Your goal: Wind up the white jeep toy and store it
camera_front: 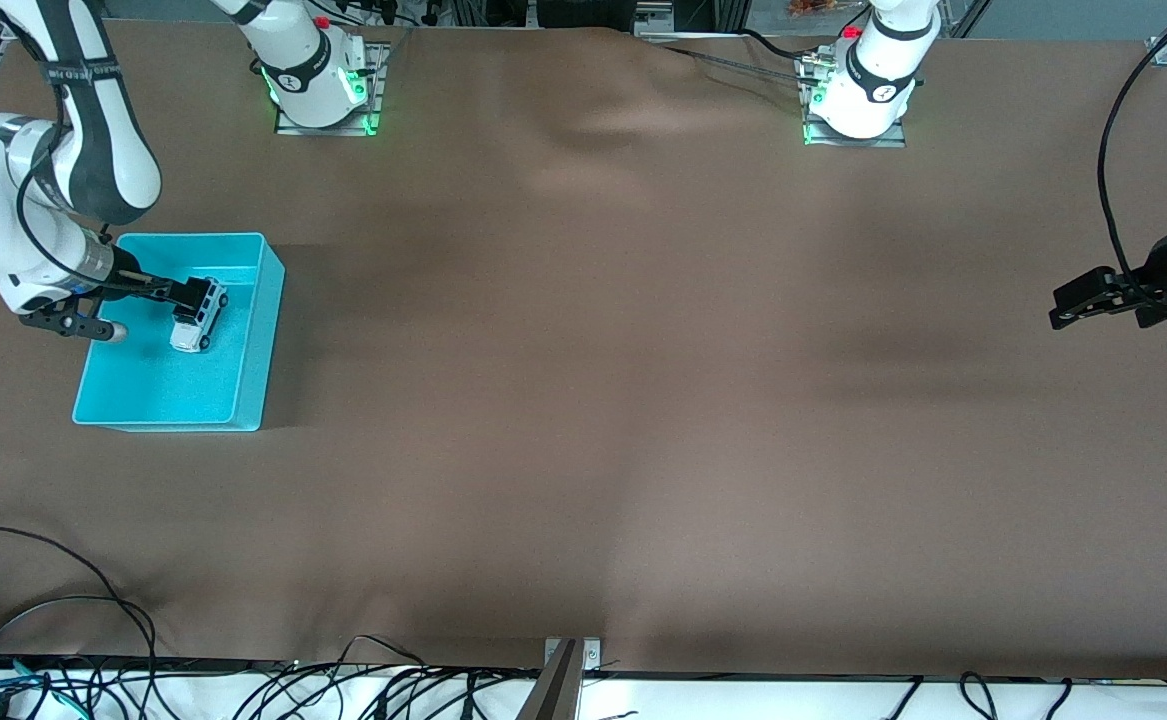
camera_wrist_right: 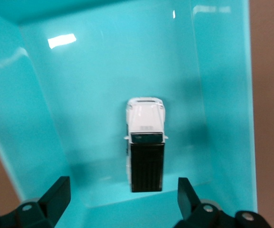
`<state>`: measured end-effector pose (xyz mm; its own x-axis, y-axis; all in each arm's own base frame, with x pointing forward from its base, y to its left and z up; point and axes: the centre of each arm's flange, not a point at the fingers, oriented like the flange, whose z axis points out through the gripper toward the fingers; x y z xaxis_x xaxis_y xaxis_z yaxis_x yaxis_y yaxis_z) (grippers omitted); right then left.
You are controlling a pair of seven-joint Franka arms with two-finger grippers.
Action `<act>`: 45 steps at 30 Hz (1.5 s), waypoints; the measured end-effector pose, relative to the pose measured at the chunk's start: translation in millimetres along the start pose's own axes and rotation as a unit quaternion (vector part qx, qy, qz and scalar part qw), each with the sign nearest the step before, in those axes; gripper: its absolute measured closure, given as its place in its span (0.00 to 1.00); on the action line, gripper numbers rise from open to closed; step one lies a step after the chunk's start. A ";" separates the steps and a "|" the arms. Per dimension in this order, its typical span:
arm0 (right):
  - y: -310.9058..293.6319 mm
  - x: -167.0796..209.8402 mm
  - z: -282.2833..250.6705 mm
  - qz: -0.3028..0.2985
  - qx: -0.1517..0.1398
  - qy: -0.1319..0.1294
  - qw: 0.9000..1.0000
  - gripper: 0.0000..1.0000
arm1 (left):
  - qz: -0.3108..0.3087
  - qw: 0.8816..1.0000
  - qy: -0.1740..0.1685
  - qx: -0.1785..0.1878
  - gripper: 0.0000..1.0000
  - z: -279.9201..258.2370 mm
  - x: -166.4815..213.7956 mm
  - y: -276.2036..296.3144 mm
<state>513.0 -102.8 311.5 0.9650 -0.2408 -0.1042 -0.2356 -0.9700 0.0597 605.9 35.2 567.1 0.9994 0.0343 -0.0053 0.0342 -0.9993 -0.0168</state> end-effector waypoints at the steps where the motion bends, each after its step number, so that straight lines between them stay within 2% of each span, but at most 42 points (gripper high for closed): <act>1: -4.1 0.1 -7.2 0.011 0.001 0.004 1.000 0.00 | 0.000 1.000 0.000 0.000 0.00 0.0 0.0 0.0; 4: -11.4 -1.0 -28.3 0.030 0.002 0.006 1.000 0.00 | 0.000 1.000 0.000 0.000 0.00 0.0 0.0 0.0; 9: -10.3 -1.6 -70.7 0.041 0.002 -0.004 0.999 0.00 | 0.000 1.000 0.000 0.000 0.00 0.0 0.0 0.0; 17: -48.9 1.7 -161.6 0.017 0.002 -0.001 1.000 0.00 | 0.000 1.000 0.000 0.000 0.00 0.0 0.0 0.0; 28: -91.3 -11.1 -259.1 -0.008 0.032 0.006 0.999 0.00 | 0.000 1.000 0.000 0.000 0.00 0.0 0.0 0.0; 35: -112.7 -17.8 -282.6 -0.031 0.035 0.021 0.999 0.00 | 0.000 1.000 0.000 0.000 0.00 0.0 0.0 0.1; 45: -131.5 -22.4 -282.2 -0.079 0.032 0.021 0.996 0.00 | 0.000 1.000 0.000 0.000 0.00 0.0 0.0 0.6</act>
<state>555.0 39.5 586.2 0.9943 -0.0850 -0.0649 -0.0863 -0.9961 -0.0183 605.9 34.6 567.1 0.9994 0.0333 -0.0053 0.0332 -0.9993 -0.0166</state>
